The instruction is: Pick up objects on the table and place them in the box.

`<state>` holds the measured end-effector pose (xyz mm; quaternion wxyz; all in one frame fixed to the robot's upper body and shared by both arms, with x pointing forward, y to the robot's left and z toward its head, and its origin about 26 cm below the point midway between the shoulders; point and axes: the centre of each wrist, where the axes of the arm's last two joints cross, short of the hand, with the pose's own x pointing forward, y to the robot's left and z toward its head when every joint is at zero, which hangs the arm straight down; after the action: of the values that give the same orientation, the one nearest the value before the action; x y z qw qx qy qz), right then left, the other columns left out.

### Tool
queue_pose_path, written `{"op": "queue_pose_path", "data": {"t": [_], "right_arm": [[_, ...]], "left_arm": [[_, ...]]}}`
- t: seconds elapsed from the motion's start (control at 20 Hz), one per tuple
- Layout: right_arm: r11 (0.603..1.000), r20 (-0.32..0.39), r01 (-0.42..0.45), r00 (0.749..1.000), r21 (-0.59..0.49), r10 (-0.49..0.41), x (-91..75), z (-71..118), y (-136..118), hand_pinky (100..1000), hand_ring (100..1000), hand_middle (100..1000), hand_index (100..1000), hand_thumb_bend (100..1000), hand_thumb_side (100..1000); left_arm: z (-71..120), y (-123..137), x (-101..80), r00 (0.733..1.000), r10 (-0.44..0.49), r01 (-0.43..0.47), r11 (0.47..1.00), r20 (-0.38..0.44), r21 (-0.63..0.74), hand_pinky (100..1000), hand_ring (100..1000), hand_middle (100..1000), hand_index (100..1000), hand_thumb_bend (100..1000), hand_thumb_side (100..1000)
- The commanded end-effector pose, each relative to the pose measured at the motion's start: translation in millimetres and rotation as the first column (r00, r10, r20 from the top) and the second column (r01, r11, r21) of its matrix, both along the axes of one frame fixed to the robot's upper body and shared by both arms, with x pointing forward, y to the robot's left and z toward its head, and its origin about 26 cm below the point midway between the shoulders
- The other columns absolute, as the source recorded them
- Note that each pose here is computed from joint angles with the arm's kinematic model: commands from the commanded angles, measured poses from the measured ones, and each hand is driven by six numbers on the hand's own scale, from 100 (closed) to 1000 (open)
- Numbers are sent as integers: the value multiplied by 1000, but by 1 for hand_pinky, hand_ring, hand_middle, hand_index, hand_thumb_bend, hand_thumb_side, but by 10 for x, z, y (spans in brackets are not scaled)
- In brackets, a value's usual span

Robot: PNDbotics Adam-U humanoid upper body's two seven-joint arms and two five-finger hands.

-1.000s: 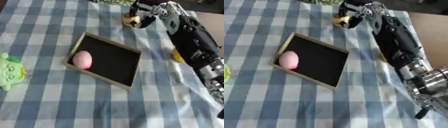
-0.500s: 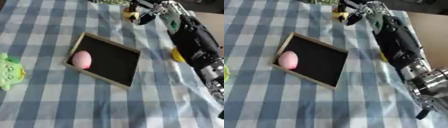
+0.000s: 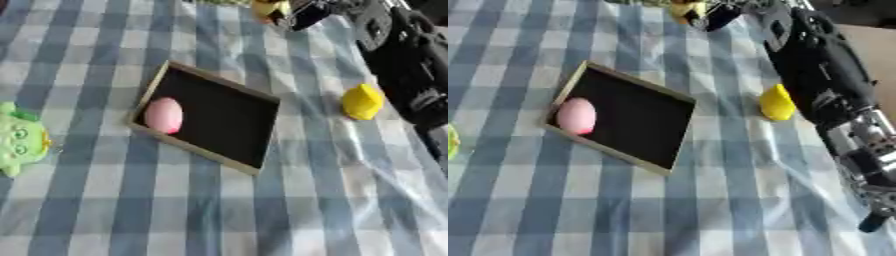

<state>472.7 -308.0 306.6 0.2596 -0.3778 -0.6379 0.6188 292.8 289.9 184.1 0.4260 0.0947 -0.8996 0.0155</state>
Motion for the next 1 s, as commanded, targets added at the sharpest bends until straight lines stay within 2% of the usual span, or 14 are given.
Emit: {"op": "queue_pose_path", "data": {"t": [0.05,0.3,0.6,0.8,1.0], "right_arm": [[995,70,-71,995,-68,75,-165,239,-54,755,714,514,583,160,100],[970,97,-210,970,-124,223,-319,173,6,753,711,516,585,162,100],[908,85,-386,911,-163,403,-531,98,134,752,702,519,587,148,100],[888,47,-435,894,-150,446,-654,31,295,755,699,525,595,120,100],[882,15,-452,889,-134,458,-805,0,430,756,695,525,596,118,100]], "left_arm": [[81,27,-20,1000,-4,3,1000,19,29,945,728,682,806,100,583],[100,25,-15,1000,-11,10,999,25,38,945,728,684,806,100,579],[100,14,-13,1000,-21,20,999,23,40,945,729,685,805,100,581],[94,5,-13,999,-26,25,999,19,38,946,729,685,805,100,584],[86,-12,-11,999,-35,35,999,15,35,946,729,686,805,100,589]]}}
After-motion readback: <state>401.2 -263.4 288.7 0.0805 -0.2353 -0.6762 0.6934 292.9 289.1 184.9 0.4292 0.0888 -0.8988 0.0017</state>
